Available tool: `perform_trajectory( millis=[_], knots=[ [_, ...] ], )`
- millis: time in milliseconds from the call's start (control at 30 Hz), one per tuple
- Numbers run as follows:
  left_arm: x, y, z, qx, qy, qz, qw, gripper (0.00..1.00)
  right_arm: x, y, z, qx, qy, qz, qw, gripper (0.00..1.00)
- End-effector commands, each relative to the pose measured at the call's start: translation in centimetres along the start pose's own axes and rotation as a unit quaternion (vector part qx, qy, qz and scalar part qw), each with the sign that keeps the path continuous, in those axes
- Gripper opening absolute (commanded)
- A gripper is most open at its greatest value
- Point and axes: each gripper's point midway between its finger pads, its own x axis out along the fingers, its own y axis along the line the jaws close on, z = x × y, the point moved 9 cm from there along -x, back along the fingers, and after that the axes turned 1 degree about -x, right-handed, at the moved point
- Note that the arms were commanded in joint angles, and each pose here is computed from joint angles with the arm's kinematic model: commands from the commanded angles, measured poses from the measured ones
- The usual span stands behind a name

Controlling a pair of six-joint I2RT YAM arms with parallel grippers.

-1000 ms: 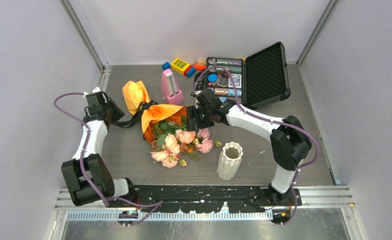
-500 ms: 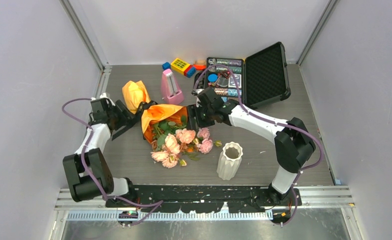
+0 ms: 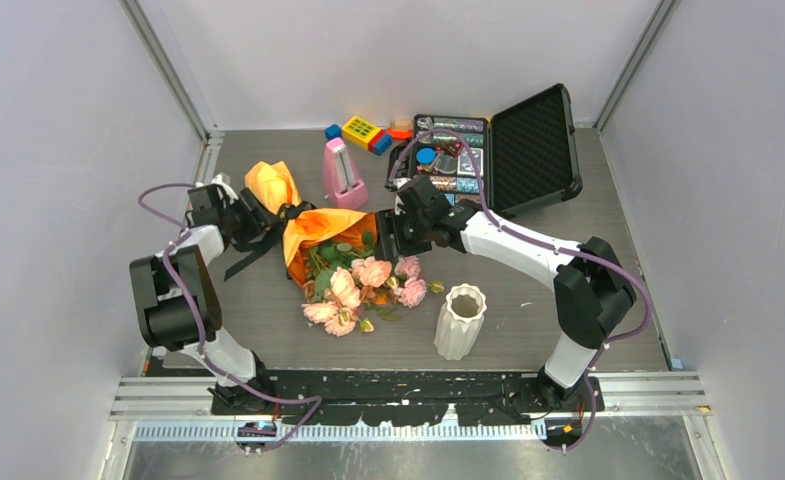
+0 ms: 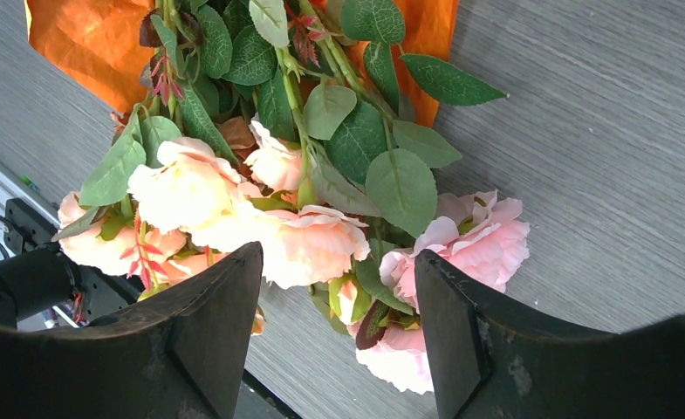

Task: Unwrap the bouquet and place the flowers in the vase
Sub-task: Untie the ribbon from the wrapping paper.

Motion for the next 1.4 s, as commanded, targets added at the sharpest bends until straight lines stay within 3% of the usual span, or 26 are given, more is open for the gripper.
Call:
perform_trajectory(
  millis=[0, 133, 400, 533, 833, 1200, 1367],
  knots=[
    [0.8, -0.7, 2.0, 0.034, -0.026, -0.038, 0.998, 0.62, -1.4, 0.8, 1.0, -0.008, -0.028, 0.009, 1.0, 0.7],
    [1.4, -0.6, 2.1, 0.038, -0.019, -0.045, 0.998, 0.62, -1.3, 0.8, 1.0, -0.008, -0.026, 0.009, 1.0, 0.7],
    [1.0, -1.8, 2.3, 0.051, -0.011, -0.079, 0.996, 0.17, -1.5, 0.8, 0.9, -0.008, -0.023, 0.008, 1.0, 0.65],
    [-0.3, -3.0, 2.4, 0.055, -0.016, -0.086, 0.995, 0.08, -1.6, 0.8, 0.9, -0.008, -0.024, 0.008, 1.0, 0.63],
    [-2.5, -5.7, 0.6, -0.019, 0.04, -0.177, 0.983, 0.1, -1.6, 0.7, 0.6, -0.002, -0.023, 0.009, 1.0, 0.62],
    [-2.6, -8.6, -0.5, 0.004, 0.072, -0.235, 0.969, 0.17, -1.1, 0.8, 0.6, 0.002, -0.02, 0.017, 1.0, 0.63],
    [-3.2, -9.4, -0.9, 0.014, 0.077, -0.254, 0.964, 0.29, -1.1, 0.9, 0.7, 0.002, -0.02, 0.019, 1.0, 0.63]
  ],
)
